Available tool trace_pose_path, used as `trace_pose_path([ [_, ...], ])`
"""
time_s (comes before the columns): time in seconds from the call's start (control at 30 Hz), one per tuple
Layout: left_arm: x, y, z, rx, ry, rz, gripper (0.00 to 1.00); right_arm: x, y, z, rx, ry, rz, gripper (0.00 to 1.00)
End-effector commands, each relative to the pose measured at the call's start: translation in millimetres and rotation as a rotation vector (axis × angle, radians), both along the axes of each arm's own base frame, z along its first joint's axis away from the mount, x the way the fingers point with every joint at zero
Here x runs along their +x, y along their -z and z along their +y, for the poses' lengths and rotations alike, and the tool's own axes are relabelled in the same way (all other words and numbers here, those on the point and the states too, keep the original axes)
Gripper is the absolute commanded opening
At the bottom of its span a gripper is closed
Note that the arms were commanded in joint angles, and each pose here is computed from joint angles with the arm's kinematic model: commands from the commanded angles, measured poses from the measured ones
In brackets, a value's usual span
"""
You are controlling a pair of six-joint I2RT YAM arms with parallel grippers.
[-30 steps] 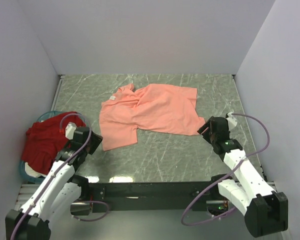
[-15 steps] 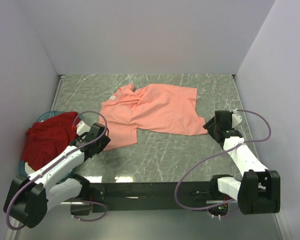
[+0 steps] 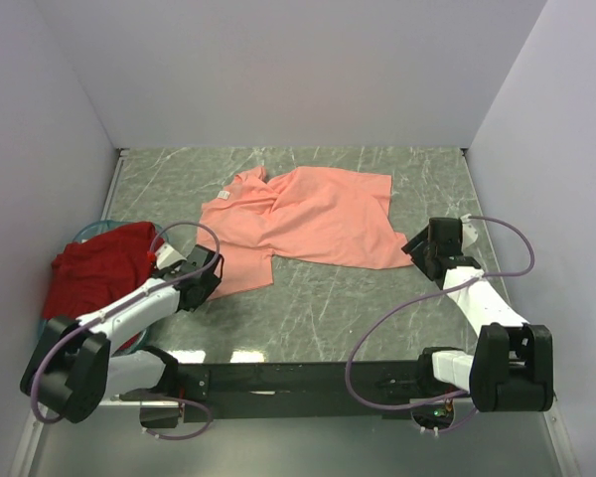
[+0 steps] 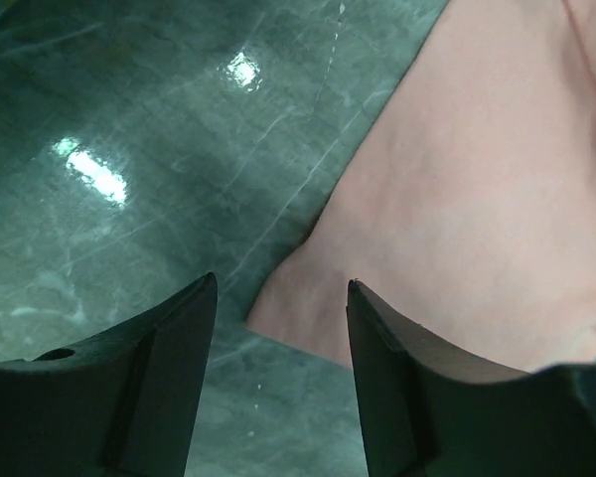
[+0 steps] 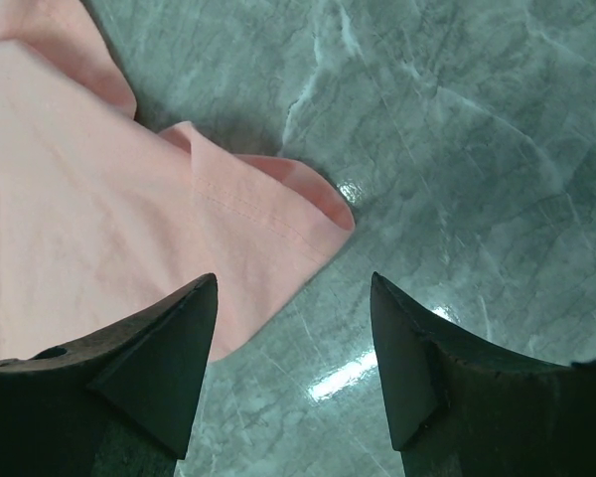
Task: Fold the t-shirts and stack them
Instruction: Flatten the tshirt out
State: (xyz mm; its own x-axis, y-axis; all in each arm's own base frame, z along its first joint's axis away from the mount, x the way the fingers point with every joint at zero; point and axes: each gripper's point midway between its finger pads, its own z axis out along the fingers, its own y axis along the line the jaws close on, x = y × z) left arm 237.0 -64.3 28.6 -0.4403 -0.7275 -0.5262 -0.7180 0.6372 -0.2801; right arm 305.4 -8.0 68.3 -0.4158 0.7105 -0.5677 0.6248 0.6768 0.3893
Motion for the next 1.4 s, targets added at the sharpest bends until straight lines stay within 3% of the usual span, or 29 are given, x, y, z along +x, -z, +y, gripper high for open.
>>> trace_pose_path([
  [0.0, 24.5, -9.0, -11.0, -0.006, 0.017, -0.054, 0.61, 6.6, -1.8, -2.1, -0.006, -0.009, -0.023, 0.70],
  [0.1, 28.2, -0.2, -14.4, 0.002, 0.033, -0.033, 0.58, 8.0, -0.7, -2.4, -0.008, -0.012, -0.018, 0.70],
  [0.17, 29.5, 3.4, -15.9, 0.005, 0.041, -0.022, 0.49, 8.3, 0.8, -3.2, -0.009, -0.012, -0.013, 0.69],
  [0.2, 30.2, 6.4, -15.8, 0.013, 0.044, -0.014, 0.35, 8.3, 2.3, -3.7, -0.009, -0.011, -0.008, 0.70],
  [0.3, 35.8, -1.1, -16.6, 0.026, 0.056, -0.023, 0.14, 7.1, 5.9, -6.0, -0.011, -0.006, 0.002, 0.69],
  [0.33, 35.3, -4.8, -13.7, 0.041, 0.052, -0.023, 0.01, 6.2, 8.2, -6.1, -0.010, -0.005, 0.008, 0.69],
  [0.7, 29.7, -101.9, 10.1, 0.057, 0.014, -0.240, 0.00, 2.8, 8.6, -0.9, 0.015, -0.024, -0.001, 0.68],
  [1.0, 9.0, -124.8, 24.1, 0.037, -0.011, -0.304, 0.00, -2.1, 9.6, 13.9, 0.066, -0.092, -0.021, 0.64],
  [1.37, 9.8, -131.8, 21.5, 0.015, 0.003, -0.336, 0.01, -16.0, 13.8, 18.5, 0.077, -0.108, -0.001, 0.62],
])
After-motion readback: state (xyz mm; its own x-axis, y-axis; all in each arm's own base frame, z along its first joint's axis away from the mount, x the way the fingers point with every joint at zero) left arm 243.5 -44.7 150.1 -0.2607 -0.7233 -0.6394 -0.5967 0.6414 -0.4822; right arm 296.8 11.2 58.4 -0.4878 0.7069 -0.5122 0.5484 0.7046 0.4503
